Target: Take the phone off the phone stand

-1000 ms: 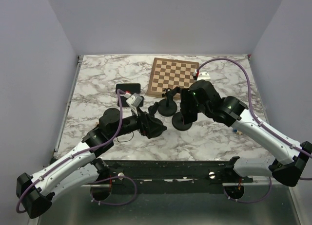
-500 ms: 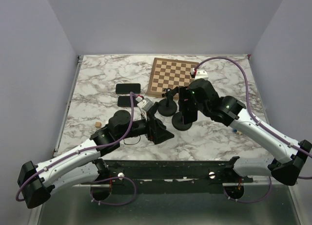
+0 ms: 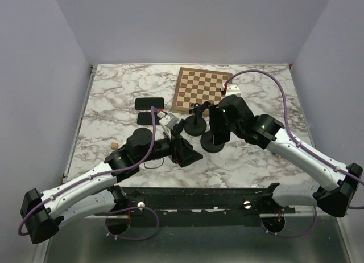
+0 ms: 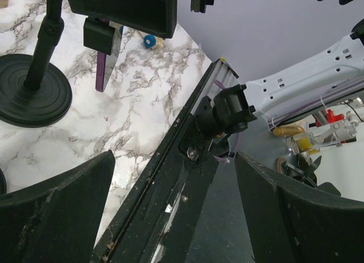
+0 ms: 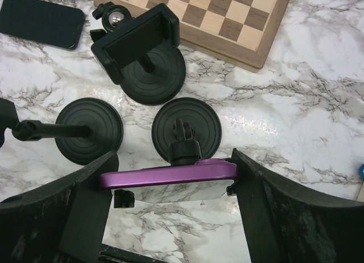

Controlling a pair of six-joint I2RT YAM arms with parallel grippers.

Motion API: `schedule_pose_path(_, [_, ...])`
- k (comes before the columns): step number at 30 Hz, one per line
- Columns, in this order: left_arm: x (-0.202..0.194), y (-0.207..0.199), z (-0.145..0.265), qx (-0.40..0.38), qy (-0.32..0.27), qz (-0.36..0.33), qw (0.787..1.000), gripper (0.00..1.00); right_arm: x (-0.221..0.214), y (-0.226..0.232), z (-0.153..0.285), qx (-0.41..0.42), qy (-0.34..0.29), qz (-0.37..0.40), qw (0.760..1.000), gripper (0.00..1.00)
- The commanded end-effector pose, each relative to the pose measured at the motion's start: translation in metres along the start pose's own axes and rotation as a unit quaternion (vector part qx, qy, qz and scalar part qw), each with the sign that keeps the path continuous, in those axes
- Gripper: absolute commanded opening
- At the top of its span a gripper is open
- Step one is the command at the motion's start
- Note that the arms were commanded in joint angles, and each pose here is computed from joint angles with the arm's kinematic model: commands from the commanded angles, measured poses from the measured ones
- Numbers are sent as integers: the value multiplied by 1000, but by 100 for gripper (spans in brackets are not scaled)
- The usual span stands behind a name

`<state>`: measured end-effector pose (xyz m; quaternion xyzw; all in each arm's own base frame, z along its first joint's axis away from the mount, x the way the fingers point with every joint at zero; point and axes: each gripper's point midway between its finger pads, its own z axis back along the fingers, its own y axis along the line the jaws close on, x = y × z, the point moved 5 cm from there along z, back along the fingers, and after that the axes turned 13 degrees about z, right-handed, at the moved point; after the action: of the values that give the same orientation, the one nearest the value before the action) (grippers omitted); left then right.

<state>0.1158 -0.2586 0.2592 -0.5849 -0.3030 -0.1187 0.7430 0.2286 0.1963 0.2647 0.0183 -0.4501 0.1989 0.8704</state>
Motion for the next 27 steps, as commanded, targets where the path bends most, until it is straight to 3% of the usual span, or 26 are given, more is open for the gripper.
schedule_pose_path(1, [9,-9,2,-6,-18,-12,1000,94,5,-2,4,-1,-21,-2,1000,84])
schedule_pose_path(7, [13,-9,-4,-4,-21,-18,1000,85,2,-1,2,-2,-22,2,1000,63])
schedule_pose_path(9, [16,-10,-10,0,-17,-28,999,81,2,0,2,3,-24,2,1000,50])
schedule_pose_path(13, [25,-11,-24,16,-13,-87,996,71,1,-3,2,-4,-27,3,1000,6])
schedule_pose_path(14, [28,-9,-28,27,-16,-101,994,69,1,-4,2,-11,-25,3,1000,1])
schedule_pose_path(18, [34,5,-41,55,-41,-158,985,60,-1,-2,1,-6,-18,1,1000,1])
schedule_pose_path(21, [38,14,-51,63,-67,-187,978,59,2,5,4,25,-28,-8,999,1])
schedule_pose_path(24, [43,23,-60,84,-86,-194,974,80,5,7,9,39,-38,-15,998,1])
schedule_pose_path(27, [44,29,-72,94,-81,-192,973,85,5,5,9,36,-37,-15,999,1])
